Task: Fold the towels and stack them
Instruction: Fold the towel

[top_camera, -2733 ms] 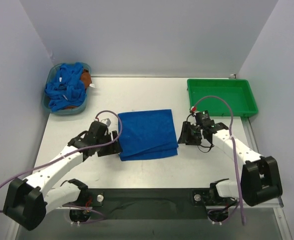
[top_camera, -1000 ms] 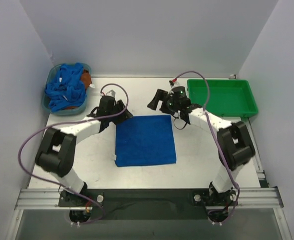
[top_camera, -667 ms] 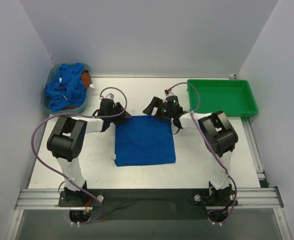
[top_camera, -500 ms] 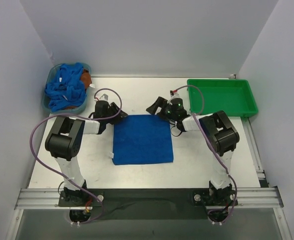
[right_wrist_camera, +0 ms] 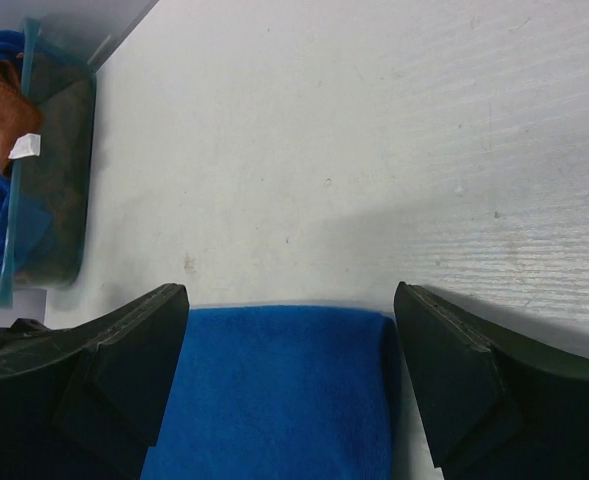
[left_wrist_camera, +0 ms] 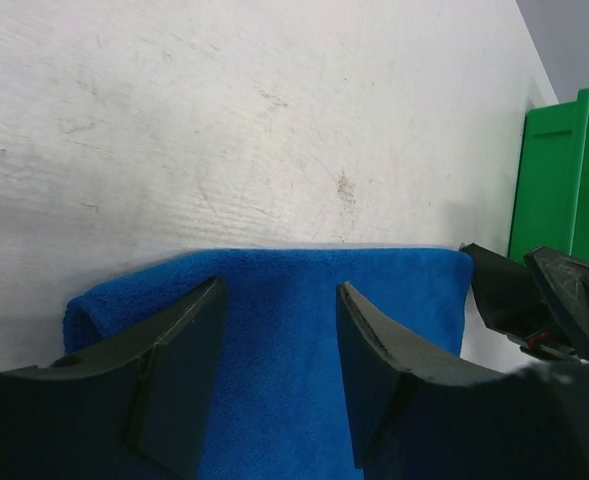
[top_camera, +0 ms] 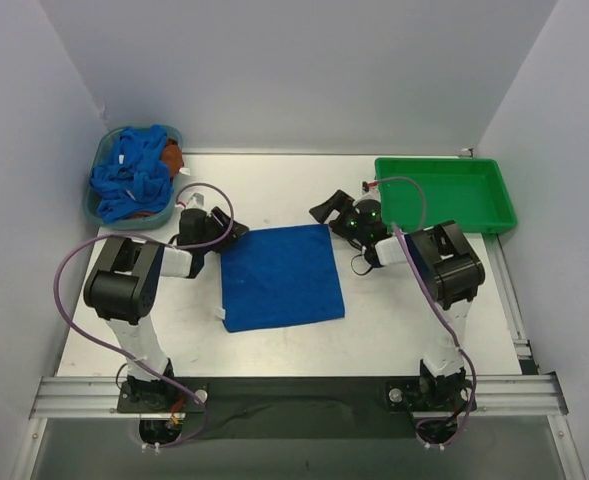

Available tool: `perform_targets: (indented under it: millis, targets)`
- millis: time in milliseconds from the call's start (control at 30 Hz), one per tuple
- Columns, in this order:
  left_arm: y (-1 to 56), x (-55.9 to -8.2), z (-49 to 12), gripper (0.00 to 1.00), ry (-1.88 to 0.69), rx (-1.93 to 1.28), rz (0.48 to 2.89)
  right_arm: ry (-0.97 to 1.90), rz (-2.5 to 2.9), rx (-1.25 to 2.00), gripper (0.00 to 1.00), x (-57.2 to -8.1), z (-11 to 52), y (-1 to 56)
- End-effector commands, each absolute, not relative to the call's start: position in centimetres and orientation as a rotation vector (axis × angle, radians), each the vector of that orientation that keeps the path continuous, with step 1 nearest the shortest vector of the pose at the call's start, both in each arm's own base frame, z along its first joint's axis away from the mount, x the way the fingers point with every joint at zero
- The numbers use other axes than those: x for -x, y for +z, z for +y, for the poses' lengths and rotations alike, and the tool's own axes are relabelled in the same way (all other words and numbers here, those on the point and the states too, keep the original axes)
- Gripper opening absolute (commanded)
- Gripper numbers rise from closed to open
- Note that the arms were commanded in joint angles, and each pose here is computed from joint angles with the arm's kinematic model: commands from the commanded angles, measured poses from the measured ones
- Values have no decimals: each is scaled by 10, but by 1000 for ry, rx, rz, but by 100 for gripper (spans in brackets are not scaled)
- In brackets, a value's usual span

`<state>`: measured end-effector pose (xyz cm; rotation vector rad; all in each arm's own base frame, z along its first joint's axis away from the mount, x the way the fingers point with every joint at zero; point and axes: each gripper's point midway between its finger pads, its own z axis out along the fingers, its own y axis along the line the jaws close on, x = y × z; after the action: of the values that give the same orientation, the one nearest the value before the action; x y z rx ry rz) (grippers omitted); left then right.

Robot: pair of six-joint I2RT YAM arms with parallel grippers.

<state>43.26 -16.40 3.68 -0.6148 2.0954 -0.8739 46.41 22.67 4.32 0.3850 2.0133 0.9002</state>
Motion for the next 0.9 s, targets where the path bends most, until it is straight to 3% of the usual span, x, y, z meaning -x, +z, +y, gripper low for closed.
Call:
perform_targets:
  millis: [0,233,367,533,667,867]
  targets:
    - [52,-433,-151,59,-836,606,2080,795,2057,-361,88,-462,216,43]
    - [106,-442,-151,65,-832,511,2010,658,2112,-99,88,-457,232,99]
    - [100,-436,-144,64,-767,502,2050,567,2186,-19,86,-438,233,111]
    - [69,-431,-138,52,-709,546,2126,521,2356,59,77,-391,236,91]
    - [50,-428,-128,44,-652,586,2159,503,2440,151,76,-350,243,73]
    - [36,-428,-115,43,-591,608,2178,505,2602,169,70,-300,242,26]
